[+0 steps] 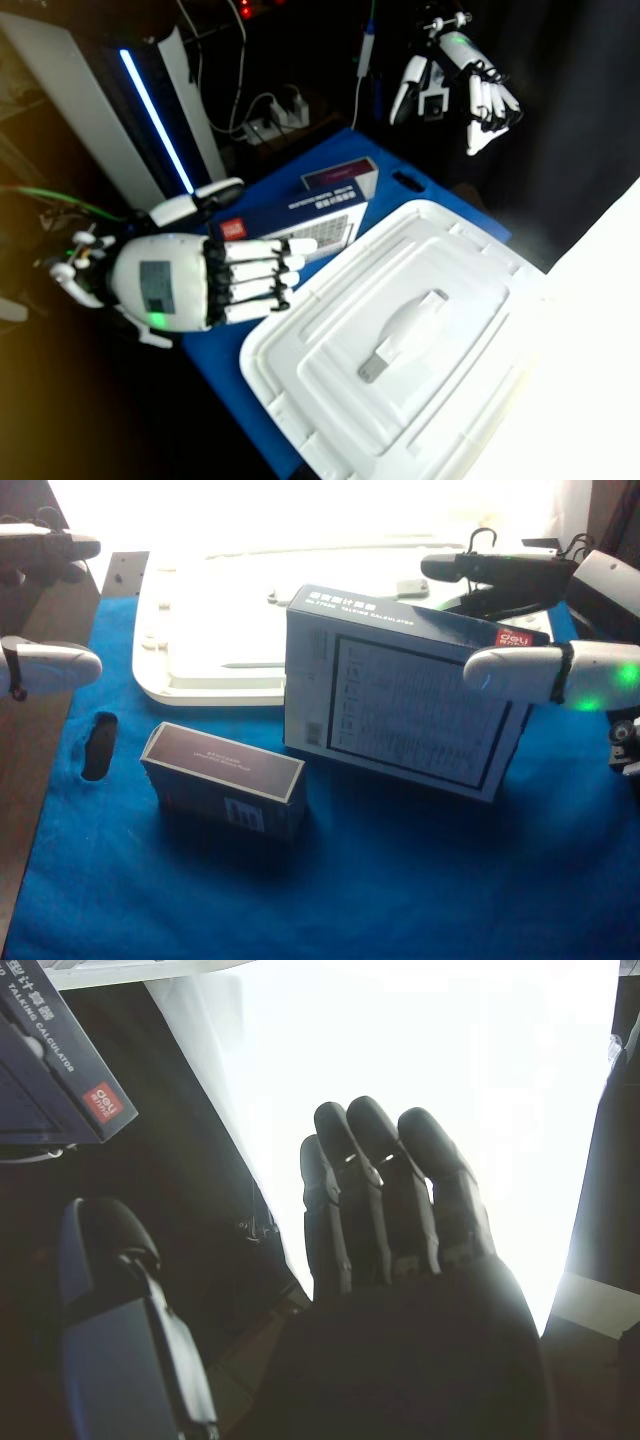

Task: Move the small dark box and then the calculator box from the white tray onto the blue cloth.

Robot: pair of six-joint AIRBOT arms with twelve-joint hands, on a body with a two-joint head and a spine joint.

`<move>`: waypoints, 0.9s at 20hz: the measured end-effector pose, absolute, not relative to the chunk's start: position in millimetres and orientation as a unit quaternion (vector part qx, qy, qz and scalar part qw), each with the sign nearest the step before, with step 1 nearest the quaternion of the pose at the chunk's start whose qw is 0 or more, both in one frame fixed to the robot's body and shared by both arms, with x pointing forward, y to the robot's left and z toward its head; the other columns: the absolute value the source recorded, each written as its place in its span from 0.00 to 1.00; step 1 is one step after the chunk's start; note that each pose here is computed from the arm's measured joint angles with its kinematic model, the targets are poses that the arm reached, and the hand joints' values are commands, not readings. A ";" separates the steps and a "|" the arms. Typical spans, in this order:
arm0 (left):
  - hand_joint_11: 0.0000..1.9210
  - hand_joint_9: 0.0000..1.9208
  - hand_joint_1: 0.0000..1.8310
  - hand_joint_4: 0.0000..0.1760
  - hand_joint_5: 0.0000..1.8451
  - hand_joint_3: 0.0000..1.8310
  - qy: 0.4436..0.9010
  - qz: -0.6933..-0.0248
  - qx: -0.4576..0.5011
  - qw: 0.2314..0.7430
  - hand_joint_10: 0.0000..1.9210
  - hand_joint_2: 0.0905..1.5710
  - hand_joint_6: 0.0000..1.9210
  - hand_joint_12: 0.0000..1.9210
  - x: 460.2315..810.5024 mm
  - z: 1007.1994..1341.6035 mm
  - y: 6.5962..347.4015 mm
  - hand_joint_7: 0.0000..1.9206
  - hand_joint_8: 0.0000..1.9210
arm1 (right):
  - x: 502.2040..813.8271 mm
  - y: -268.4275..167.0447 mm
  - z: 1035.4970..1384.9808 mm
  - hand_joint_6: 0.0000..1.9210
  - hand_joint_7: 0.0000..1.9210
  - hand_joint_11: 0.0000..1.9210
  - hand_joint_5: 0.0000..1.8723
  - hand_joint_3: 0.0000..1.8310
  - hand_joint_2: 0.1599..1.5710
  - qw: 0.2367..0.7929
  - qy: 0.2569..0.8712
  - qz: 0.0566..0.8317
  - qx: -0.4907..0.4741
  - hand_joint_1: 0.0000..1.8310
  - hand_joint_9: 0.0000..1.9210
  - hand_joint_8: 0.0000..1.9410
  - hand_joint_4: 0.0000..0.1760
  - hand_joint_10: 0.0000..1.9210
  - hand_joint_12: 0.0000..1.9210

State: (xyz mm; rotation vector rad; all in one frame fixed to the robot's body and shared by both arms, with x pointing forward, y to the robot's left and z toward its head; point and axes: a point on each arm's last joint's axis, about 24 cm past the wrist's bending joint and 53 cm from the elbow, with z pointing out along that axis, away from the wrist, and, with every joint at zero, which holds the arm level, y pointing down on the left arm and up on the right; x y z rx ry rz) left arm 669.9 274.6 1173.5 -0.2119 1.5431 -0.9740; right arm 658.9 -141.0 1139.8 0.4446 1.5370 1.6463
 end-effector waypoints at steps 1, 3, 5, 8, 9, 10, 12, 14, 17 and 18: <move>0.00 0.14 0.37 0.08 0.26 0.00 0.668 -0.421 -0.092 0.607 0.62 0.51 0.00 0.93 670.0 1173.4 274.9 0.26 0.27 | 658.9 -141.9 1141.2 0.00 0.44 0.30 0.26 0.00 0.49 0.411 0.609 0.655 0.178 0.24 0.46 0.00 0.00 0.00 0.41; 0.02 0.15 0.37 0.00 0.25 0.00 0.668 -0.421 -0.092 0.607 0.63 0.51 0.00 0.92 670.0 1173.4 274.7 0.25 0.27 | 658.2 -142.5 1143.4 0.00 0.41 0.33 0.24 0.00 0.49 0.412 0.606 0.656 0.179 0.23 0.46 0.00 0.00 0.00 0.38; 0.03 0.15 0.36 0.00 0.25 0.00 0.669 -0.420 -0.093 0.606 0.63 0.51 0.00 0.91 670.2 1172.5 274.8 0.25 0.27 | 655.2 -141.3 1146.7 0.00 0.42 0.34 0.24 0.00 0.48 0.411 0.604 0.660 0.175 0.25 0.47 0.00 0.00 0.00 0.39; 0.05 0.17 0.36 0.00 0.25 0.00 0.670 -0.419 -0.093 0.605 0.63 0.52 0.00 0.89 670.3 1171.8 275.1 0.25 0.27 | 654.1 -141.3 1150.2 0.00 0.42 0.30 0.22 0.00 0.48 0.412 0.598 0.665 0.173 0.27 0.46 0.00 0.00 0.00 0.46; 0.06 0.17 0.36 0.00 0.25 0.00 0.670 -0.419 -0.093 0.605 0.63 0.53 0.00 0.89 670.3 1171.5 275.0 0.25 0.27 | 653.9 -141.6 1150.9 0.00 0.41 0.30 0.21 0.00 0.47 0.413 0.597 0.665 0.173 0.26 0.45 0.00 0.00 0.00 0.46; 0.07 0.18 0.36 0.00 0.25 0.00 0.670 -0.419 -0.093 0.605 0.62 0.53 0.00 0.89 670.3 1171.6 275.0 0.26 0.28 | 653.6 -141.9 1152.2 0.00 0.40 0.29 0.20 0.00 0.46 0.413 0.596 0.667 0.172 0.26 0.44 0.00 0.00 0.00 0.46; 0.07 0.18 0.36 0.00 0.26 0.00 0.670 -0.420 -0.093 0.605 0.62 0.53 0.00 0.89 670.3 1171.3 274.8 0.26 0.28 | 652.2 -141.4 1154.0 0.00 0.39 0.26 0.21 0.00 0.45 0.413 0.594 0.669 0.171 0.26 0.41 0.00 0.00 0.00 0.49; 0.07 0.18 0.35 0.00 0.25 0.00 0.671 -0.421 -0.094 0.604 0.63 0.54 0.00 0.91 670.1 1170.0 273.6 0.26 0.29 | 652.1 -142.9 1156.2 0.00 0.37 0.25 0.23 0.00 0.44 0.415 0.592 0.669 0.170 0.27 0.40 0.00 0.00 0.00 0.52; 0.07 0.18 0.36 0.00 0.25 0.00 0.672 -0.421 -0.093 0.602 0.63 0.53 0.00 0.92 669.8 1167.8 271.8 0.26 0.29 | 651.5 -144.5 1160.4 0.00 0.36 0.23 0.22 0.00 0.45 0.419 0.587 0.672 0.167 0.23 0.39 0.00 0.06 0.00 0.58; 0.08 0.18 0.35 0.00 0.25 0.00 0.671 -0.422 -0.093 0.602 0.63 0.53 0.00 0.91 669.7 1168.3 271.8 0.26 0.29 | 650.3 -144.0 1161.8 0.00 0.35 0.19 0.21 0.00 0.46 0.419 0.585 0.674 0.168 0.22 0.36 0.00 0.14 0.00 0.60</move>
